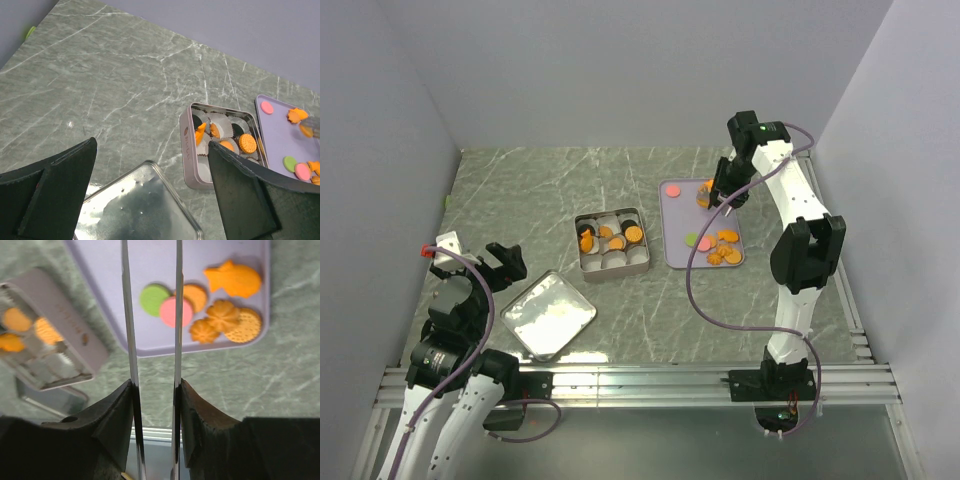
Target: Pack the cookies
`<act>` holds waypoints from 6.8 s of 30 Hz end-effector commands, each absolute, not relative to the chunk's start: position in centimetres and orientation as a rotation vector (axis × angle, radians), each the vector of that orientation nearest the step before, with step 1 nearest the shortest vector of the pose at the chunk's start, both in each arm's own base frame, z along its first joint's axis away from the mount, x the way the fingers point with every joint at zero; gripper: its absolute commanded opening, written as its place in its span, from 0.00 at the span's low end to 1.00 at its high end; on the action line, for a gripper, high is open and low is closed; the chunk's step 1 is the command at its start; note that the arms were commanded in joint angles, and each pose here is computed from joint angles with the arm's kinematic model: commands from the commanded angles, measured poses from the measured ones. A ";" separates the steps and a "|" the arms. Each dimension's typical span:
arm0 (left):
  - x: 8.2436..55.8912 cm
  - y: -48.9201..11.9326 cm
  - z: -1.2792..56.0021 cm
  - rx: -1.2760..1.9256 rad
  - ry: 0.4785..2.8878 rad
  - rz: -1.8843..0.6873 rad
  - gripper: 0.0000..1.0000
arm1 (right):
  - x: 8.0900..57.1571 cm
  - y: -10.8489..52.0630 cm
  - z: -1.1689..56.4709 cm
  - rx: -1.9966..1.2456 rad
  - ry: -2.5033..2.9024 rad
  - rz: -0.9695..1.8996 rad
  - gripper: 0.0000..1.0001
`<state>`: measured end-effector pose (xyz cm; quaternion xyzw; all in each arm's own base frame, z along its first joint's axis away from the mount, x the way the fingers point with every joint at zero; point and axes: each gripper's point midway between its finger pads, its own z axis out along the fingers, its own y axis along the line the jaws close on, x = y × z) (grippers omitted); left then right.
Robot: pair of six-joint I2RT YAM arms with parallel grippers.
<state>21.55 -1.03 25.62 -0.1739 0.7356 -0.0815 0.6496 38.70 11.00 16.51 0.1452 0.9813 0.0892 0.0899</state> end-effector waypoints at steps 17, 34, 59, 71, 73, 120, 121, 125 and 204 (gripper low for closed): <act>21.6 -1.1 26.8 -0.401 1.630 -0.206 0.99 | 27.5 30.2 27.3 -0.101 2.755 1.099 0.33; 21.7 -1.2 26.7 -0.398 1.634 -0.211 0.99 | 22.3 35.7 22.0 -0.241 2.900 1.065 0.33; 21.4 -1.5 26.9 -0.378 1.627 -0.230 1.00 | 23.8 36.1 19.4 -0.142 2.938 0.953 0.47; 21.4 -1.5 27.0 -0.375 1.622 -0.233 0.99 | 24.1 35.8 21.1 -0.140 2.905 0.931 0.55; 21.4 -1.5 27.0 -0.373 1.621 -0.231 0.99 | 24.2 35.6 21.1 -0.139 2.907 0.913 0.57; 21.2 -1.8 27.3 -0.354 1.611 -0.249 1.00 | 28.6 13.4 17.4 0.416 2.882 0.277 0.64; 21.2 -1.8 27.3 -0.354 1.610 -0.247 0.99 | 28.8 13.4 17.2 0.419 2.885 0.275 0.64; 21.2 -1.7 27.3 -0.359 1.606 -0.246 0.99 | 29.2 13.4 17.0 0.406 2.891 0.259 0.64; 20.9 -1.1 27.5 -0.388 1.590 -0.232 0.99 | 23.8 31.3 19.2 -0.111 3.017 0.700 0.41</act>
